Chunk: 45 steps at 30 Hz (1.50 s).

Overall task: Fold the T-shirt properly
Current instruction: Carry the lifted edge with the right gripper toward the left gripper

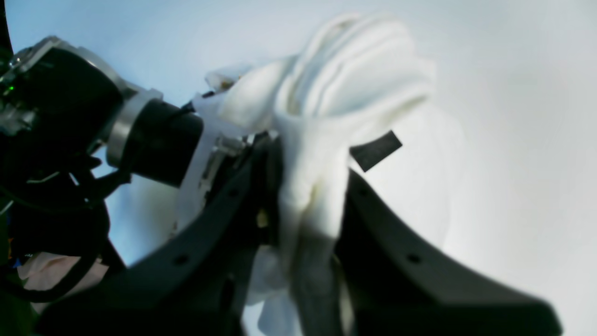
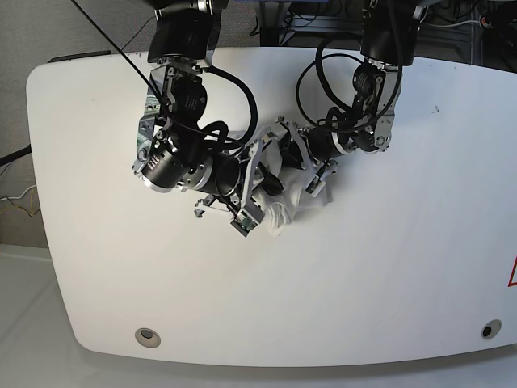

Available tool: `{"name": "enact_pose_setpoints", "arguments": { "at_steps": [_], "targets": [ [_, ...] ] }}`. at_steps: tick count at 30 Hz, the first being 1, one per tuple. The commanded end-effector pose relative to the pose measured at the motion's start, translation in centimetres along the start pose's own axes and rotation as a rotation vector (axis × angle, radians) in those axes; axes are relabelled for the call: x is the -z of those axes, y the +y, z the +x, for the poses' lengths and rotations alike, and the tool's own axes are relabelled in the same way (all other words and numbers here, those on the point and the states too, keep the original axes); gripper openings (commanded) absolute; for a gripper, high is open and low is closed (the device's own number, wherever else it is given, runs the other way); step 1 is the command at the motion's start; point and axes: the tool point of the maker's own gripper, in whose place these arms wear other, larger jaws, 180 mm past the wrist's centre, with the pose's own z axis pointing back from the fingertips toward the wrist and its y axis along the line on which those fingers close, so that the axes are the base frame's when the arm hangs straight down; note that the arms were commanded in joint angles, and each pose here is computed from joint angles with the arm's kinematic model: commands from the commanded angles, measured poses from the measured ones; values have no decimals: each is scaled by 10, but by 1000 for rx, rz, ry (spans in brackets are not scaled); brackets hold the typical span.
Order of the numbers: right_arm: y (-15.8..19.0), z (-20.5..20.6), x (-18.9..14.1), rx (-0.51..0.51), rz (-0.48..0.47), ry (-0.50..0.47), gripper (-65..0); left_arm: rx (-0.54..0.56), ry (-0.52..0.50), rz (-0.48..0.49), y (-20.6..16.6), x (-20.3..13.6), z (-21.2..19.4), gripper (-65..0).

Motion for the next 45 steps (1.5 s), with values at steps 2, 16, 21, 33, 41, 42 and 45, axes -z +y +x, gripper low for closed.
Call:
{"name": "enact_pose_setpoints", "arguments": {
  "at_steps": [2,16,21,33,41,42,45],
  "targets": [
    [2,19,-3,-20,9,-63,-645,16,-2,7,1,0,5,-640],
    [2,17,-3,-18,10,-58,-42,14,-6,5,1,0,6,-640],
    [2,17,-3,-18,10,-58,-11,15,-6,5,1,0,7,-640],
    [0,20,-4,-22,3,-66,-25,23,-13,5,1,-1,12,-640],
    [-15,21,-11,-34,-33,-60,-25,76,-72,25,1,-12,37,-640],
    [-17,21,-12,-28,-38,-62,-25,81,-73,33,2,-15,39,-640],
    [-23,24,-15,-24,-53,-73,-25,80,-64,69,13,-24,44,-640]
  ]
}}
